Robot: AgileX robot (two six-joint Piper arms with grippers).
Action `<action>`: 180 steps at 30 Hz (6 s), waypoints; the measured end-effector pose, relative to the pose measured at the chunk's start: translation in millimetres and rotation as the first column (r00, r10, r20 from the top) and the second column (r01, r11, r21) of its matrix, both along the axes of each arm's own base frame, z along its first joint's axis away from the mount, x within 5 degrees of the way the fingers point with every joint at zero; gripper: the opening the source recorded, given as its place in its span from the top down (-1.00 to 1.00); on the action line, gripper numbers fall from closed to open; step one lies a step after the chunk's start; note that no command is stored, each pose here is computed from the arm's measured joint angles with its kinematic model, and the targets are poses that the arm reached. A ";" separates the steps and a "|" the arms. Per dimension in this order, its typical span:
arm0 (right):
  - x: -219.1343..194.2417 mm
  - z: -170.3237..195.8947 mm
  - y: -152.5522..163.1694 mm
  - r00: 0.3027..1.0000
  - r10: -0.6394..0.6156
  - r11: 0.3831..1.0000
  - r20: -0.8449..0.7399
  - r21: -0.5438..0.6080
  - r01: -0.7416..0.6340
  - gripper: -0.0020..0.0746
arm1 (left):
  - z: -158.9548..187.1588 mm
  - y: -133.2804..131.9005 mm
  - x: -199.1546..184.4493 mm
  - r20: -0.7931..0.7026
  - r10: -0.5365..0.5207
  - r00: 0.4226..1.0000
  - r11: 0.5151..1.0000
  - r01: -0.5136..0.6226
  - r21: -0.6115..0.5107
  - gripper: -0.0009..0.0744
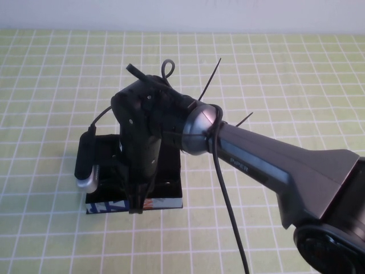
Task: Return glasses to glasses case
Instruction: Place the glasses in the glasses case, then close the glasses case
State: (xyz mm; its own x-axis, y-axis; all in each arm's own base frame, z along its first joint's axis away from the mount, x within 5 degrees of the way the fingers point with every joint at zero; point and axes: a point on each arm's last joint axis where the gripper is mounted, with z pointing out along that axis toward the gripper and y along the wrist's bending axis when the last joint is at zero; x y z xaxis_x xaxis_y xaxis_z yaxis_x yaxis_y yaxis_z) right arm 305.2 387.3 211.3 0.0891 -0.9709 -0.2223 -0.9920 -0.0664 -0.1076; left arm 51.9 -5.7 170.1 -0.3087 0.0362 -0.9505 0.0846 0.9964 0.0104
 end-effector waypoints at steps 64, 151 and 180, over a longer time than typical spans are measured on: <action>49.6 115.5 -96.6 0.850 -0.501 0.801 -0.163 0.286 0.526 0.98 | 18.0 -1.5 3.8 0.158 0.085 0.984 0.942 -0.027 -0.335 0.98; 145.0 -31.1 -141.3 0.415 -0.530 0.498 -0.740 0.124 0.858 0.98 | -37.0 -97.4 176.3 -0.530 -0.573 0.625 0.813 0.352 -0.464 0.98; 112.3 10.6 -106.2 0.576 -0.480 0.618 -0.661 0.211 0.757 0.98 | -37.2 -97.2 176.4 -0.531 -0.571 0.626 0.814 0.351 -0.462 0.98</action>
State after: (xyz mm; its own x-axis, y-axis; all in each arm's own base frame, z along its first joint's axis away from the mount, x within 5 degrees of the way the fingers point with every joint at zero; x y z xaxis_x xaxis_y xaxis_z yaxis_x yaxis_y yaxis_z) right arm 417.6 281.1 221.9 -0.7522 -0.5043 -0.4241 -0.6550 0.5021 0.5647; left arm 228.3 -102.9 132.9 -0.8425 0.1075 -0.5279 0.4097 0.7641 -0.4983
